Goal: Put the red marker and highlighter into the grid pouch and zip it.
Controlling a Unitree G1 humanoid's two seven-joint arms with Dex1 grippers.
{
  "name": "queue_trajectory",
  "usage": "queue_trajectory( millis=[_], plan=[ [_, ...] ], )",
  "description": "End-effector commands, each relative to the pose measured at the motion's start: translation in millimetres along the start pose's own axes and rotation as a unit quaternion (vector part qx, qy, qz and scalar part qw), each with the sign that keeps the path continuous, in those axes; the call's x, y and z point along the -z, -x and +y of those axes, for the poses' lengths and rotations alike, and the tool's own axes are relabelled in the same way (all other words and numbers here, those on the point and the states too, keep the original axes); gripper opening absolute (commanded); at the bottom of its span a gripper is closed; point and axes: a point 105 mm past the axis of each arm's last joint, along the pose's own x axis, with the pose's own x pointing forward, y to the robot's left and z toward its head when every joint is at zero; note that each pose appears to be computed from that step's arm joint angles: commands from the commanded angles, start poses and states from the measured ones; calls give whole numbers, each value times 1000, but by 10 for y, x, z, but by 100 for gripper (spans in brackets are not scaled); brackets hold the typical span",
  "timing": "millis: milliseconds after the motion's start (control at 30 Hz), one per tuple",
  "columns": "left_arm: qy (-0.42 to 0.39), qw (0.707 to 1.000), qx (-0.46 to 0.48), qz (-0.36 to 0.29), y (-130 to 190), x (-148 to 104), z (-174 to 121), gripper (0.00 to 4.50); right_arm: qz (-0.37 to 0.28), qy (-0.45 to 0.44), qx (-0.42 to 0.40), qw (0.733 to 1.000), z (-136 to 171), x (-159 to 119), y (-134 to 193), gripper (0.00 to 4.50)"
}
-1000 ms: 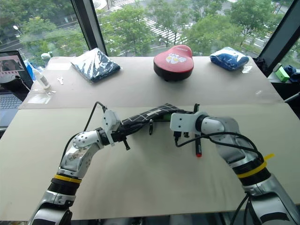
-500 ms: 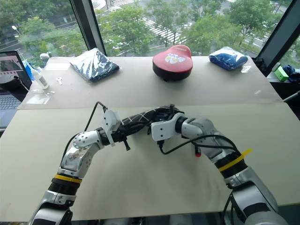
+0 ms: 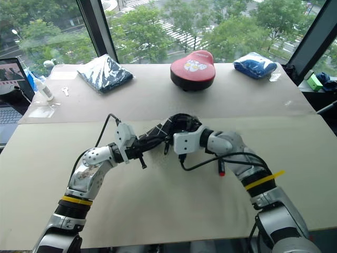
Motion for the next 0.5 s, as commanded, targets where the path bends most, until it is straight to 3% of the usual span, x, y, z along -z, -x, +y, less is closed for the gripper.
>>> queue_trajectory(
  millis=[33, 133, 200, 233, 333, 400, 500],
  plan=[
    [-17, 1000, -1, -16, -5, -116, 32, 0, 30, -98, 23, 994, -313, 166, 406, 430],
    [-17, 1000, -2, -15, -5, -114, 37, 0, 39, -238, -22, 970, -236, 177, 629, 430],
    [-17, 1000, -1, -14, -10, -110, 36, 0, 9, -362, -71, 930, -158, 22, 807, 430],
    [-17, 1000, 0, -13, -15, -107, 34, 0, -35, -434, -82, 896, -190, -107, 921, 430],
    [-18, 1000, 1, -12, -20, -103, 33, 0, -83, -525, -92, 842, -250, -267, 1091, 430],
    [-18, 1000, 2, -12, -20, -104, 35, 0, -40, -533, -79, 842, -191, -170, 1135, 430],
    [-20, 1000, -3, -13, -12, -115, 46, 0, 80, -530, -40, 843, 6, 93, 1246, 430]
  ],
)
